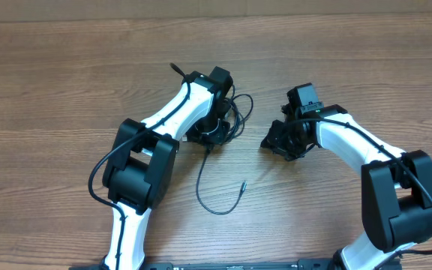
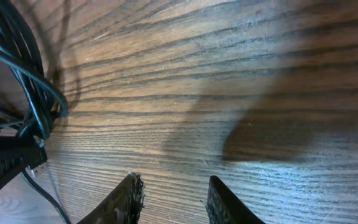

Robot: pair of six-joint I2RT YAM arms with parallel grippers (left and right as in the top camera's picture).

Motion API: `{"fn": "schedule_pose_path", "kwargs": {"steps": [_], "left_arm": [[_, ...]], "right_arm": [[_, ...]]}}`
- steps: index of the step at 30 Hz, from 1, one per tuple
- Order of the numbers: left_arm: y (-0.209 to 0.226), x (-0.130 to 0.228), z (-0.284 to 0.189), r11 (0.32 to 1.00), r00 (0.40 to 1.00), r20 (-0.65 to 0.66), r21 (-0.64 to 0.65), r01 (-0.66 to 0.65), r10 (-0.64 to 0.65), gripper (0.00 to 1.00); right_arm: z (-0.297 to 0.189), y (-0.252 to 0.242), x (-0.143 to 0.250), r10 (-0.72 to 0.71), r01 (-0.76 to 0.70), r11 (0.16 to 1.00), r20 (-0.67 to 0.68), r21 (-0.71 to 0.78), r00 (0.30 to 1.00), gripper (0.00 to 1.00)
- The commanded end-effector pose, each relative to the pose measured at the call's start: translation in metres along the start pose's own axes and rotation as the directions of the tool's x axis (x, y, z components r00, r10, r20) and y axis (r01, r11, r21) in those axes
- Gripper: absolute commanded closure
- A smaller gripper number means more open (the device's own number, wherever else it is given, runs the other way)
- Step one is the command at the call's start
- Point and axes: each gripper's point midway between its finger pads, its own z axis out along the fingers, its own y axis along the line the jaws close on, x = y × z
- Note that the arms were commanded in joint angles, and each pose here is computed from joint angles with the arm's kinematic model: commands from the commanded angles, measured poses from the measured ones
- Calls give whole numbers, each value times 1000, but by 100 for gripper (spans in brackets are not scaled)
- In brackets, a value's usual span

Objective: Untangle cables

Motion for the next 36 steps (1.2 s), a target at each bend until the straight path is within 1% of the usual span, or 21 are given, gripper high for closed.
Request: {"fn": "schedule_pose_path", "kwargs": {"steps": [1,4,8,9,11,12,13,18,20,21,23,24,27,32,34,36], "left_arm": [[7,-11,-22,990,992,51,-76,-115,119,96],[3,-18,-40,981,982,70,-87,-171,177,96],[10,-34,-68,972,973,121,-158,-176,196,96],[11,-38,-74,970,971,135,-173,-172,197,95],[10,-42,-78,970,968,152,-173,-172,199,90],[10,-43,-77,970,967,159,-173,-171,199,86],[10,-43,-77,970,967,157,-170,-172,199,84],[10,-36,-74,970,972,128,-167,-174,197,81],[10,-39,-74,970,970,139,-168,-173,197,83],[9,-41,-73,971,970,146,-165,-172,197,82],[2,-41,-71,976,969,148,-124,-180,198,73],[-2,-40,-70,978,969,146,-97,-185,198,72],[-7,-37,-64,979,971,134,-76,-191,200,72],[-3,-26,-45,983,980,90,-74,-170,176,66],[-1,-21,-34,983,983,70,-73,-166,171,66],[1,-20,-23,983,983,69,-79,-165,171,68]], "right_arm": [[-6,4,-3,-9,10,1000,24,-9,1000,67],[-6,3,-3,-9,9,1000,24,-9,1000,67],[-6,3,-2,-9,9,1000,23,-8,1000,67],[-6,3,-2,-9,9,1000,23,-8,1000,67],[-6,3,-2,-8,9,1000,22,-8,1000,67],[-6,3,-2,-8,8,1000,21,-7,1000,67],[-6,3,-2,-7,8,1000,20,-6,1000,67],[-6,3,-1,-7,7,1000,18,-5,1000,67],[-6,3,-1,-7,7,1000,18,-5,1000,67],[-6,3,-1,-7,7,1000,18,-5,1000,67],[-6,3,-1,-6,6,1000,18,-5,1000,67],[-6,2,-1,-6,6,1000,18,-5,1000,67],[-6,2,-1,-6,6,1000,17,-5,1000,67],[-6,2,-1,-6,6,1000,17,-4,1000,67],[-6,2,-1,-7,7,1000,18,-5,1000,67],[-6,2,-1,-7,7,1000,18,-5,1000,67]]}}
